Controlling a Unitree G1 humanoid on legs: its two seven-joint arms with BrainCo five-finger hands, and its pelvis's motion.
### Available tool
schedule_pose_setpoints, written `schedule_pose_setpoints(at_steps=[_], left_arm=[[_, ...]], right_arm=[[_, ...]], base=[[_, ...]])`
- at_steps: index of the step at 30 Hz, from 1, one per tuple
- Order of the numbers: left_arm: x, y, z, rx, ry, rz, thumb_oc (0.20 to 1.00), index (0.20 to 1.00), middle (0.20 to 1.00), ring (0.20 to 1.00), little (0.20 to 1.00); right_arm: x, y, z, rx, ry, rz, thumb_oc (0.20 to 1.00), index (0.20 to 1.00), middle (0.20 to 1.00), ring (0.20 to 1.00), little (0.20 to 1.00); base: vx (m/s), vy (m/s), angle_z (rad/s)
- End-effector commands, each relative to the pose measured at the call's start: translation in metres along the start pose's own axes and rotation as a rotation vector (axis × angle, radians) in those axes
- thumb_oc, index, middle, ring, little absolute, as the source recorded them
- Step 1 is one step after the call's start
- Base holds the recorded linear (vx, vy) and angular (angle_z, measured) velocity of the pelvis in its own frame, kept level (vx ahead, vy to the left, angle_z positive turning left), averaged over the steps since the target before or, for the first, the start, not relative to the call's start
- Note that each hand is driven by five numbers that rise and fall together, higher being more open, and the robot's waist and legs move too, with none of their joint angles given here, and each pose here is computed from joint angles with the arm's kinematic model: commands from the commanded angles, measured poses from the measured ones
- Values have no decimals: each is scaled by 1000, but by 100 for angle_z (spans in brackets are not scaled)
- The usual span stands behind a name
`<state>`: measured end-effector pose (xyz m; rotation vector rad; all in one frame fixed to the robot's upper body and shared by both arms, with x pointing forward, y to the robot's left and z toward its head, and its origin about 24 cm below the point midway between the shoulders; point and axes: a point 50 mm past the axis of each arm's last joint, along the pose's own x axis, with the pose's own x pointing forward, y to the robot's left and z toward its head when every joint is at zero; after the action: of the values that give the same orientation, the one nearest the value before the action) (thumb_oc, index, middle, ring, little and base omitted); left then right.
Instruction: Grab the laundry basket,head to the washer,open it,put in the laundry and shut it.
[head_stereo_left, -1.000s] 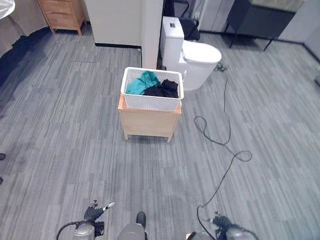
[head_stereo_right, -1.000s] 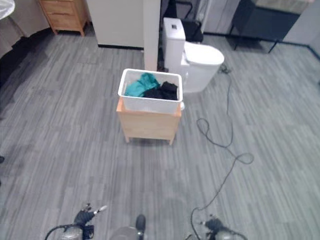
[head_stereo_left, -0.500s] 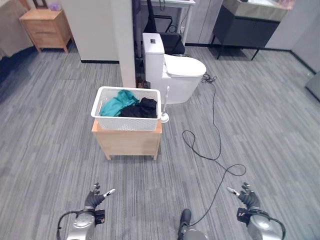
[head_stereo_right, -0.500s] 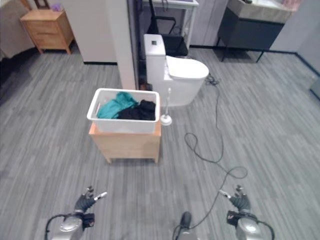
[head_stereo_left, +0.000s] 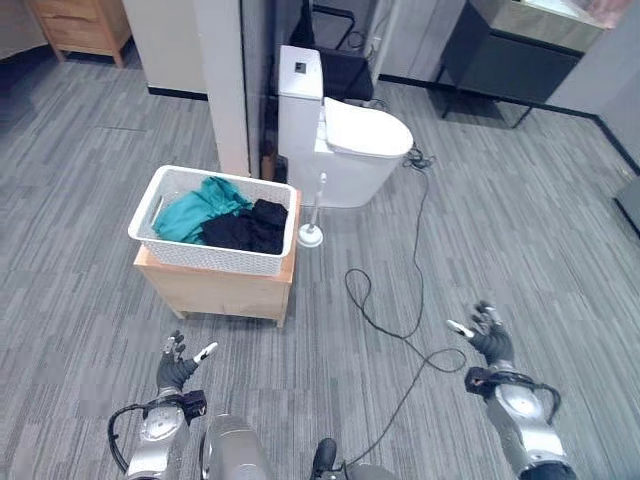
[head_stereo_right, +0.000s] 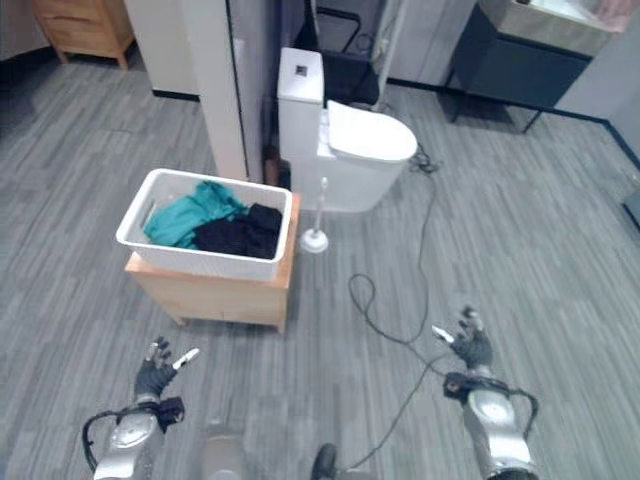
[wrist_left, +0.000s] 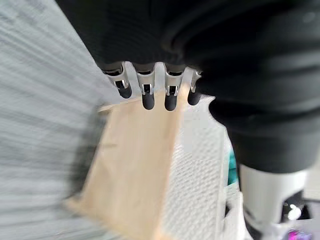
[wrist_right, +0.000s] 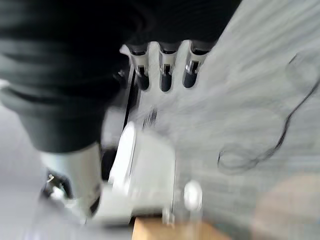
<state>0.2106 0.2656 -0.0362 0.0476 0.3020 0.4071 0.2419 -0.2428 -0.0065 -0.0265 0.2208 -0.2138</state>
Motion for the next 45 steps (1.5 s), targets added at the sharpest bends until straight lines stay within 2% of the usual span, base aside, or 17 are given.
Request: schedule_pose_setpoints(at_steps=[1,7,12,15,20,24,27,32,36,43,45], left_arm=[[10,5,33,101,-150,68,1000,1000,1000,1000,1000],[6,-1,52,151,-253,99,1000,1000,1000,1000,1000],[5,17,70,204,-300,184,1000,1000,1000,1000,1000],[1,38,98,319,-405,226,1000,1000,1000,1000,1000],[4,45,126,429,-484,213,1000,1000,1000,1000,1000],[13,28,137,438,-462,30,1000,1000,1000,1000,1000],[22,25,149,506,-462,-5,1000,1000,1000,1000,1000],[40,9,177,567,-471,-84,1000,1000,1000,1000,1000],[56,-22,212,614,-484,-181,1000,1000,1000,1000,1000],[69,-47,267,637,-555,-118,1000,1000,1000,1000,1000],[73,-52,280,658,-551,-88,1000,1000,1000,1000,1000]], right_arm=[[17,-3,28,-86,-98,24,1000,1000,1000,1000,1000],[19,14,23,-95,-78,28,1000,1000,1000,1000,1000],[27,28,21,-50,-45,1,1000,1000,1000,1000,1000],[31,19,28,-76,-54,-31,1000,1000,1000,1000,1000],[34,1,42,-131,-96,-80,1000,1000,1000,1000,1000],[29,-28,39,-174,-62,-161,1000,1000,1000,1000,1000],[28,-45,40,-194,-41,-206,1000,1000,1000,1000,1000],[33,-53,50,-239,-37,-187,1000,1000,1000,1000,1000],[41,-44,57,-294,-18,-93,1000,1000,1000,1000,1000],[68,-2,89,-356,-73,2,1000,1000,1000,1000,1000],[76,12,110,-434,-123,13,1000,1000,1000,1000,1000]], base=[[307,282,39],[286,403,11],[170,509,-35],[179,263,-39],[62,76,-13],[42,-19,10],[100,-64,19],[51,-66,2],[0,-51,17],[-130,-30,4],[-148,-8,7]])
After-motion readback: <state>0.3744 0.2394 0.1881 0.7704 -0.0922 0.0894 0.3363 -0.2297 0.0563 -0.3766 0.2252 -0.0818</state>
